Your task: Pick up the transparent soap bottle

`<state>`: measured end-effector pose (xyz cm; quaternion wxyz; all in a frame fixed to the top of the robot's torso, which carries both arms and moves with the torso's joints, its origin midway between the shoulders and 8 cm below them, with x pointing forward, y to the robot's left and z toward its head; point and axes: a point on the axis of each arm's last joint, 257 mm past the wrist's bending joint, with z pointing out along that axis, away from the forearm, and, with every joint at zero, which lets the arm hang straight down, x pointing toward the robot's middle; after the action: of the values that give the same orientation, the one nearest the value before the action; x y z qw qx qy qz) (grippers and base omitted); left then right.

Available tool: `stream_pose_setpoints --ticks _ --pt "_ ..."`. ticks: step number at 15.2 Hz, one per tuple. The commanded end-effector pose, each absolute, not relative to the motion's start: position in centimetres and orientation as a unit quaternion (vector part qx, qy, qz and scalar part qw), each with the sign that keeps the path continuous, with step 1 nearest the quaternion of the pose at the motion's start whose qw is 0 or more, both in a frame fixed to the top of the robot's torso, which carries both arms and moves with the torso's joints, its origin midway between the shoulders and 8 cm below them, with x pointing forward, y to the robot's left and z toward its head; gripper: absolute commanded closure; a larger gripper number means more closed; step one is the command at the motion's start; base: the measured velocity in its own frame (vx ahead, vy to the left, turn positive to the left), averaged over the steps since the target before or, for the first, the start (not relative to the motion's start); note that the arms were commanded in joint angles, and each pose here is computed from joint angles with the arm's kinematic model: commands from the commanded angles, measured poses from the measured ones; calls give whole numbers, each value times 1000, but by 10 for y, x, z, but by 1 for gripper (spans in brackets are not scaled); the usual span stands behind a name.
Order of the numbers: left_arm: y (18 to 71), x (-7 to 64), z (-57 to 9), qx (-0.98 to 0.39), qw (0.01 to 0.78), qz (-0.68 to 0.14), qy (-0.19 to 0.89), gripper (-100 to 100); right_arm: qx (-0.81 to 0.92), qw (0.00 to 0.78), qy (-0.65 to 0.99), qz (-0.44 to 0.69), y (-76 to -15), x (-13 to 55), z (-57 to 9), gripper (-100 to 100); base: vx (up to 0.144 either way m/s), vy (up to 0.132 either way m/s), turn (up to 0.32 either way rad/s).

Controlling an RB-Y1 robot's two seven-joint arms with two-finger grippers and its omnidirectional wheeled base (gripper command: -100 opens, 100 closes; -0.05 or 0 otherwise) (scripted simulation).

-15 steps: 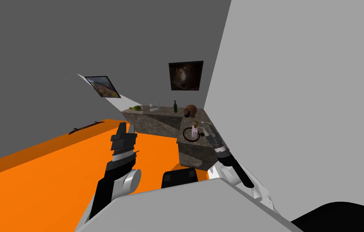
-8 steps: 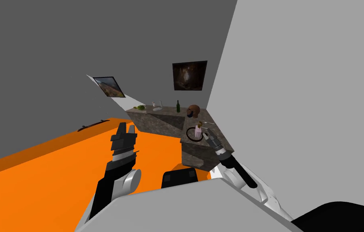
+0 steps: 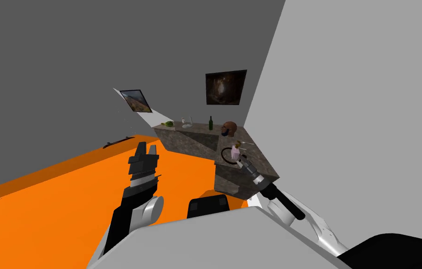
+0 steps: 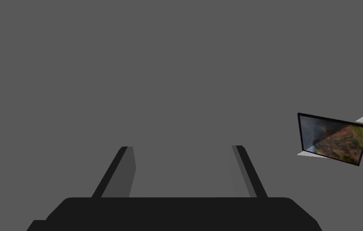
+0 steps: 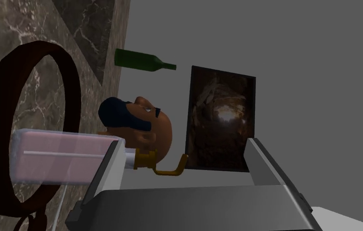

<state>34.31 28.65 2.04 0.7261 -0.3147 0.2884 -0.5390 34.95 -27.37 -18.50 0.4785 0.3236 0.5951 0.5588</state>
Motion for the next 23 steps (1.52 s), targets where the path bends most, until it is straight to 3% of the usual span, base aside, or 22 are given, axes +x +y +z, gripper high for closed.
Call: stream_pose_setpoints --ticks 1,14,23 --pt "287 343 20 -315 726 -539 288 0 318 471 613 549 -278 347 -193 -100 2 68 29" --pt "287 343 20 -315 726 -539 288 0 339 390 742 427 -349 304 -292 -100 -3 87 85" --pt "287 343 20 -315 726 -539 288 0 326 358 800 354 -398 283 -317 -100 1 74 71"
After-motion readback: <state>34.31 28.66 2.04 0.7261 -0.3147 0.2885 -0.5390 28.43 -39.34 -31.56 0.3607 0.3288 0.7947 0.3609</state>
